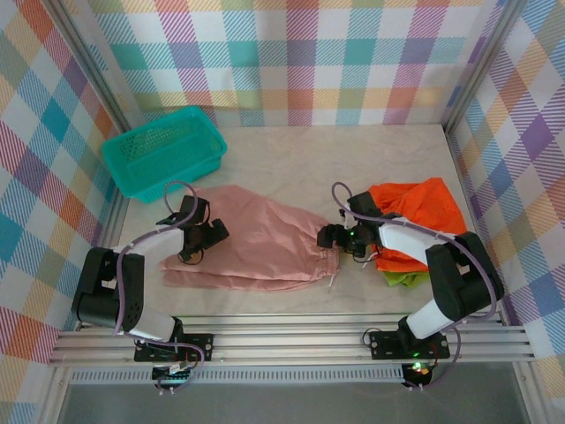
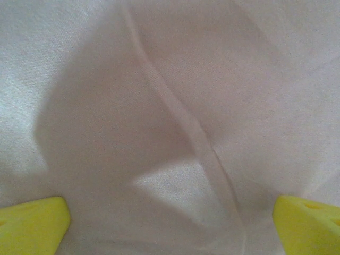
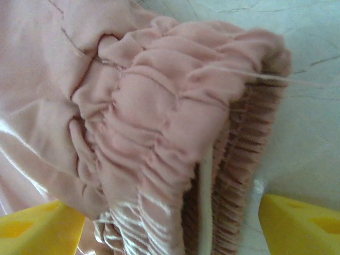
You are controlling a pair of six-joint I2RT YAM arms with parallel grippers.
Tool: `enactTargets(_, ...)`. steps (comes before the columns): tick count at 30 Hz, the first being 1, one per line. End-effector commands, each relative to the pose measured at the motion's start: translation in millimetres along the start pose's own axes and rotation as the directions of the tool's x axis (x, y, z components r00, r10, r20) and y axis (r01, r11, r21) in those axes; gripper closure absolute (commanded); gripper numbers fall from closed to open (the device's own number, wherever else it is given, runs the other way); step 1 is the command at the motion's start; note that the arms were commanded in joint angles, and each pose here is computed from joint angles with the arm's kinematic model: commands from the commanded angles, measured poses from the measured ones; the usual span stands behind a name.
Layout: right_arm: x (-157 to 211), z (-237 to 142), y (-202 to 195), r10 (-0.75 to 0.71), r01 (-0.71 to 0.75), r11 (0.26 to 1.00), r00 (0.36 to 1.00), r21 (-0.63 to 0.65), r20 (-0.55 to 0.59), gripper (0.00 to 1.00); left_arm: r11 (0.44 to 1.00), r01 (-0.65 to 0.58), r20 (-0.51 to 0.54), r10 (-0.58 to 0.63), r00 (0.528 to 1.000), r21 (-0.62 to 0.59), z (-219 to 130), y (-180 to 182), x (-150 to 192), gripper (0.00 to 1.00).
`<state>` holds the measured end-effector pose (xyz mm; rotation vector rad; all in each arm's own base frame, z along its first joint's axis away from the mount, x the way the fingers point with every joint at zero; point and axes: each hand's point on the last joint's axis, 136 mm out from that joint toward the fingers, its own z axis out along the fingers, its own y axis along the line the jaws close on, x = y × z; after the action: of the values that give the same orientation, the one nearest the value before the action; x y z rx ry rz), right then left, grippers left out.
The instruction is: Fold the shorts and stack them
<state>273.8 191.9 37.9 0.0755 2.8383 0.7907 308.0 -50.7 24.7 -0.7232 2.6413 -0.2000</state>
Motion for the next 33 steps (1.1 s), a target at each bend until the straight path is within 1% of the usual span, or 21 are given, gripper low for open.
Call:
enactTargets(1,3,9,9,0.011,-0.012,0.998,1.000,-0.064,-0.019,0.18,0.999,0.014,-0.154,-0.019,0.988,-0.038,18,21,41,0.00)
enactTargets(7,8,21,16,0.009,-0.014,0.996,0.998,-0.089,-0.055,0.22,0.999,0.015,-0.156,-0.021,0.988,-0.038,19,21,42,0.00)
enactTargets(11,11,28,19,0.015,-0.022,0.995,0.997,-0.094,-0.075,0.30,0.999,0.019,-0.159,-0.023,0.987,-0.031,19,20,42,0.00)
enactTargets(13,11,28,21,0.009,-0.016,0.996,0.997,-0.092,-0.074,0.33,0.999,0.019,-0.158,-0.023,0.987,-0.028,19,19,42,0.00)
enactTargets(17,9,21,25,-0.004,-0.001,0.996,0.998,-0.085,-0.066,0.35,0.999,0.019,-0.158,-0.023,0.987,-0.029,19,19,42,0.00)
enactTargets(22,5,11,29,-0.021,0.018,0.997,0.999,-0.073,-0.040,0.43,0.999,0.017,-0.157,-0.022,0.987,-0.030,19,20,43,0.00)
enactTargets(28,9,21,26,-0.016,0.011,0.998,0.998,-0.066,-0.068,0.49,0.999,0.017,-0.156,-0.021,0.988,-0.029,19,20,42,0.00)
enactTargets(30,10,26,24,-0.007,0.003,0.998,0.997,-0.059,-0.078,0.57,0.999,0.017,-0.156,-0.022,0.987,-0.031,19,20,43,0.00)
enactTargets(32,9,28,21,-0.008,0.005,0.999,0.997,-0.041,-0.082,0.69,0.999,0.019,-0.153,-0.023,0.988,-0.028,18,20,42,0.00)
enactTargets(33,9,27,19,-0.012,0.009,1.000,0.997,-0.027,-0.082,0.74,0.999,0.021,-0.151,-0.025,0.988,-0.028,17,20,42,0.00)
